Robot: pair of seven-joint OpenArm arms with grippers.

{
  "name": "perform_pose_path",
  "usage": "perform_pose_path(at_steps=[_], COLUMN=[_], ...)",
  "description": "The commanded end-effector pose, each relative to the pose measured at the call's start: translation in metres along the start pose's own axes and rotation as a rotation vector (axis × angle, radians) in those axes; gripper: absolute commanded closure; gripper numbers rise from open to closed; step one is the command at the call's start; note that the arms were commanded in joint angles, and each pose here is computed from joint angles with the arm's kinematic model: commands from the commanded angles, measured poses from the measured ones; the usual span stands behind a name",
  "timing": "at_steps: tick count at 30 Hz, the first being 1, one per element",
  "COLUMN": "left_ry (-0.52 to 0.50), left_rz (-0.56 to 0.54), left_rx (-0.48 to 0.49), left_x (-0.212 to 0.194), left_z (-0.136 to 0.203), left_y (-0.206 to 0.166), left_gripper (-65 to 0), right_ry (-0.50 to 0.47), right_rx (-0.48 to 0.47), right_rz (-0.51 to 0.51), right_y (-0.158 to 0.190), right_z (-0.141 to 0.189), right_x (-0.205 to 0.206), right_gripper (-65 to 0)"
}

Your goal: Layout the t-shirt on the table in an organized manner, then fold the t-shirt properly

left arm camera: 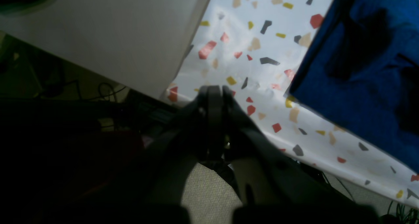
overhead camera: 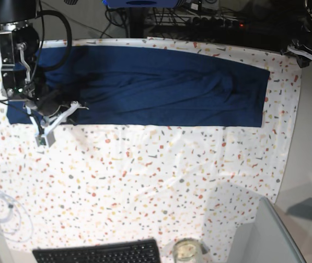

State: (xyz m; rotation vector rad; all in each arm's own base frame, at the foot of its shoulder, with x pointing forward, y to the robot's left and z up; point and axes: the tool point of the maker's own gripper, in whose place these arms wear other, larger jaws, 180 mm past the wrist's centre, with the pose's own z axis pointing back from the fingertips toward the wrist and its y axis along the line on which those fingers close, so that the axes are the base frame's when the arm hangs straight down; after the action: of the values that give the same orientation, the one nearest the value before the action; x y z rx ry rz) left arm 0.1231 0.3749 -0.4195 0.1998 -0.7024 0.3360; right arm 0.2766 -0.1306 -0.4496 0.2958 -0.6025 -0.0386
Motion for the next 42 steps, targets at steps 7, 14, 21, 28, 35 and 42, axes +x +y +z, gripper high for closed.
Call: perform_pose_path(at_steps=[7,14,21,28,35,42], left_ry=[-0.034,-0.033,-0.032,-0.064,-0.157,-0.165], left_rz=[-0.013,-0.011,-0.013,-0.024,-0.042,0.018], left_rx=[0.012,0.013,0.009,0.0,-0.173,-0.37], left_x=[0.012,0.011,0.011,0.022,0.061,0.074], left_z=[0.003,0.003,0.003,0.007,0.035,0.01], left_y=[0.007,0.008,0.006,0.001,-0.046,-0.077], left_gripper=[0.0,0.0,0.0,0.0,0.0,-56.8], right_ry=[-0.062,0.019,0.034,0.009,-0.103,-0.092], right_rx=[0.011,-0.018,-0.019,-0.013,-0.012,-0.025], right_rz=[0.01,-0.035,-0.029,-0.017,0.0,-0.006], right_y=[0.0,-0.017,-0.016,-0.012,-0.007,-0.013], right_z=[-0.005,-0.023,-0.012,-0.007,0.021,0.024], right_x=[0.032,0.012,-0.007,0.0,0.024,0.017], right_gripper=[-0.6,-0.6,-0.6,-0.6,-0.6,-0.6])
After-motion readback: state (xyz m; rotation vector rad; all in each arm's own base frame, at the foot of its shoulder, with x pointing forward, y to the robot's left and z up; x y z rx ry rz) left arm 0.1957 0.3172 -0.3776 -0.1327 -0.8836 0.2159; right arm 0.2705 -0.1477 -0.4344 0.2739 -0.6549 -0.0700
